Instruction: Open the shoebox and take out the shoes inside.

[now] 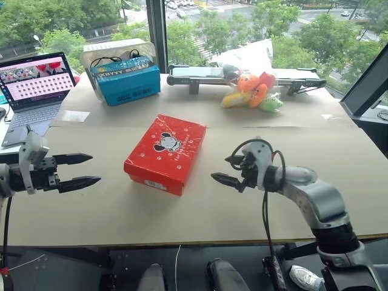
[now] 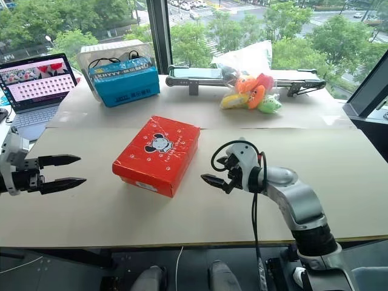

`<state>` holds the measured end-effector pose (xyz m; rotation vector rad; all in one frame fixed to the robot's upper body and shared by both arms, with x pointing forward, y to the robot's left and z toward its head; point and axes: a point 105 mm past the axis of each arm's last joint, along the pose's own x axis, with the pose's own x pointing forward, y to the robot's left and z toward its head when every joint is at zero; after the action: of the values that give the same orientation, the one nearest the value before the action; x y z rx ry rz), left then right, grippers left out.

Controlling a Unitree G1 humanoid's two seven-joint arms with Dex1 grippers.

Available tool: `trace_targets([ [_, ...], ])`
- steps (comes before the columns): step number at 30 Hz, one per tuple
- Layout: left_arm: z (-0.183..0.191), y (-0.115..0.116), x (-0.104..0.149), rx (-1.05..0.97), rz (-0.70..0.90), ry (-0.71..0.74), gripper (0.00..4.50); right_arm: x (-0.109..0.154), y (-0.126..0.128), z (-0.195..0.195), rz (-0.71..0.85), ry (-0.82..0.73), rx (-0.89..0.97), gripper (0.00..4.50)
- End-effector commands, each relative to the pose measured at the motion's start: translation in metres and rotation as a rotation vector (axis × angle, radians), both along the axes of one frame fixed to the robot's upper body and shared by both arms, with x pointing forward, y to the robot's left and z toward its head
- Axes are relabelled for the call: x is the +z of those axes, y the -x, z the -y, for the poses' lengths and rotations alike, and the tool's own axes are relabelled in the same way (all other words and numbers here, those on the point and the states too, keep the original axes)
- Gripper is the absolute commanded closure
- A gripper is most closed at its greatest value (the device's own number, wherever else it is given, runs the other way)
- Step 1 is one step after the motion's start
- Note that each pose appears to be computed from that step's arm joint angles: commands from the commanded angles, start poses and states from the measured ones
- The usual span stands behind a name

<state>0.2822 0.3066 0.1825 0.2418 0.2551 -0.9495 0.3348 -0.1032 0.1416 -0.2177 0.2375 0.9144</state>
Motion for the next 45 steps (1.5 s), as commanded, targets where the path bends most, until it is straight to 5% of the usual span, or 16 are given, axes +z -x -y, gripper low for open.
trace_targets([
  [1,0.001,0.003,0.014,-0.003,0.046,-0.015,0.00,-0.005,-0.007,0.002,0.046,0.051,0.022,1.56],
  [10,0.001,0.004,0.008,0.020,0.041,-0.023,0.00,-0.012,-0.024,-0.028,0.052,0.069,0.128,4.49],
  [21,0.002,0.002,0.007,0.027,0.041,-0.027,0.00,0.003,-0.040,-0.058,0.104,0.104,0.211,4.49],
  [45,0.004,0.004,0.004,0.036,0.047,-0.022,0.00,0.144,-0.031,-0.105,0.334,-0.125,0.359,4.49],
])
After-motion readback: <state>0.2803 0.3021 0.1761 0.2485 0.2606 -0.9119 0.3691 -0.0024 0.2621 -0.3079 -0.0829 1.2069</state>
